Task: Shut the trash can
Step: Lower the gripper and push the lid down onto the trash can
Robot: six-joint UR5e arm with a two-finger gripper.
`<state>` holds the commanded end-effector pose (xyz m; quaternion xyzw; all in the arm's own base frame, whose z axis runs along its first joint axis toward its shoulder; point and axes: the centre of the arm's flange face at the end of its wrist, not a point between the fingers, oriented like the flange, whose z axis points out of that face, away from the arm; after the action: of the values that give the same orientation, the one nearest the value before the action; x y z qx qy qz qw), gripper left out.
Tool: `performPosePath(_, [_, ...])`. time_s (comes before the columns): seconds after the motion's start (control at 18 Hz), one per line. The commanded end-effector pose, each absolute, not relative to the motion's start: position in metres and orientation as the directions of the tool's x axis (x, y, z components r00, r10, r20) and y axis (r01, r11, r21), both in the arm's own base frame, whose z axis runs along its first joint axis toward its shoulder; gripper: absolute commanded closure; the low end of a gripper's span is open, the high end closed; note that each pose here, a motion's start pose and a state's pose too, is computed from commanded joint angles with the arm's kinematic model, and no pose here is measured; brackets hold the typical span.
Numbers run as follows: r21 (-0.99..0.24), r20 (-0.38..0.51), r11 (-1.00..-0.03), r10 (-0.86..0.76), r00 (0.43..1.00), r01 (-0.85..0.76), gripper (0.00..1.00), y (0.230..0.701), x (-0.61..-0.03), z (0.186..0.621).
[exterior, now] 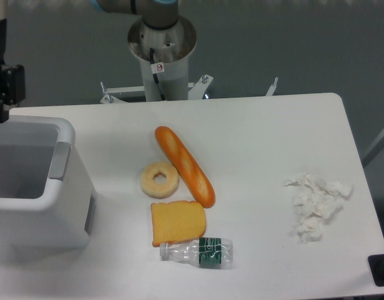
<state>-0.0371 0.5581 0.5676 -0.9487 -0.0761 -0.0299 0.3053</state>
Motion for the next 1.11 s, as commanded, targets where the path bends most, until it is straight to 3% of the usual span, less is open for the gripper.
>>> performPosePath(0.78, [-0.545, 0.098, -0.804, 0.22, 0.971, 0.237, 0.0, 0.554, -0.099, 0.547])
performPosePath(1.11, [-0.485, 0.053, -0.836, 0.264, 0.963, 0.256, 0.0, 0.572, -0.118, 0.512])
